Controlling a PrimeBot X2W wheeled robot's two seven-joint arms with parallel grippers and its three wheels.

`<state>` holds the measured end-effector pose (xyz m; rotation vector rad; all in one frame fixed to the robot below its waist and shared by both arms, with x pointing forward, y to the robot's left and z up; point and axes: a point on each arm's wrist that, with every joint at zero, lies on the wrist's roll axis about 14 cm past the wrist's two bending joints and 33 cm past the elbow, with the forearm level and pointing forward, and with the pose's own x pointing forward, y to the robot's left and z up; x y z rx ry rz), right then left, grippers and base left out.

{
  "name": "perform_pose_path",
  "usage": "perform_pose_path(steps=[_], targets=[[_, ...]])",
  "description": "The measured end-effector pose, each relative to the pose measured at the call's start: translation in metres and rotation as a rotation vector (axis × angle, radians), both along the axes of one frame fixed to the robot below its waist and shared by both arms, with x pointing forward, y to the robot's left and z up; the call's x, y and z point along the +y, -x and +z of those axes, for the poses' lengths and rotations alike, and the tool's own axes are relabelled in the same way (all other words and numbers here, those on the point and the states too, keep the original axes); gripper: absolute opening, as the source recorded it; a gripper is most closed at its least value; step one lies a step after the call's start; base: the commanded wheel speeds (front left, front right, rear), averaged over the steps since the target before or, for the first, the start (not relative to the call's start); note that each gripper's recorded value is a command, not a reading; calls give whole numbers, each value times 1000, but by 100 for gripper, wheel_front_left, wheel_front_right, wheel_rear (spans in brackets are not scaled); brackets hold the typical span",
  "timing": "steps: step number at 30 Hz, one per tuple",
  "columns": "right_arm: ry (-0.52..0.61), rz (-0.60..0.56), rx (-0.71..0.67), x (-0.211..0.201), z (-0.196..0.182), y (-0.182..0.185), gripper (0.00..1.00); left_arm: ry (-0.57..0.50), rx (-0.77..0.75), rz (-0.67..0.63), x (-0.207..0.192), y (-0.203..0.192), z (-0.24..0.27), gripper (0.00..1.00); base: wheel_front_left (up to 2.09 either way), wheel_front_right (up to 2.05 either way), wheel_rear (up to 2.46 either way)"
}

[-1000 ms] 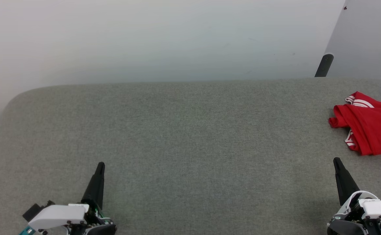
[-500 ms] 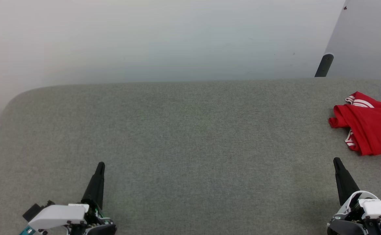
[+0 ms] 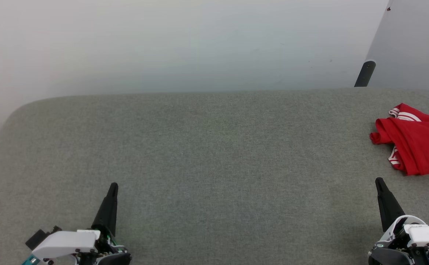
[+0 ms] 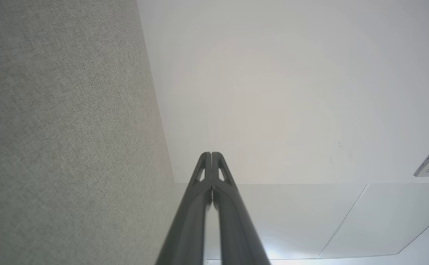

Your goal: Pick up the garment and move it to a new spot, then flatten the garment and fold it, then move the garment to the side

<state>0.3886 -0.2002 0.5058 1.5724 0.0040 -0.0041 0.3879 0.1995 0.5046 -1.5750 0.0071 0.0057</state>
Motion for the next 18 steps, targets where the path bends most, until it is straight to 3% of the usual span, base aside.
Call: perform_pose_path(steps=[18], targets=[[0,0,0,0,0,0,0,0,0,0,0,0,0,0,0,0,0]])
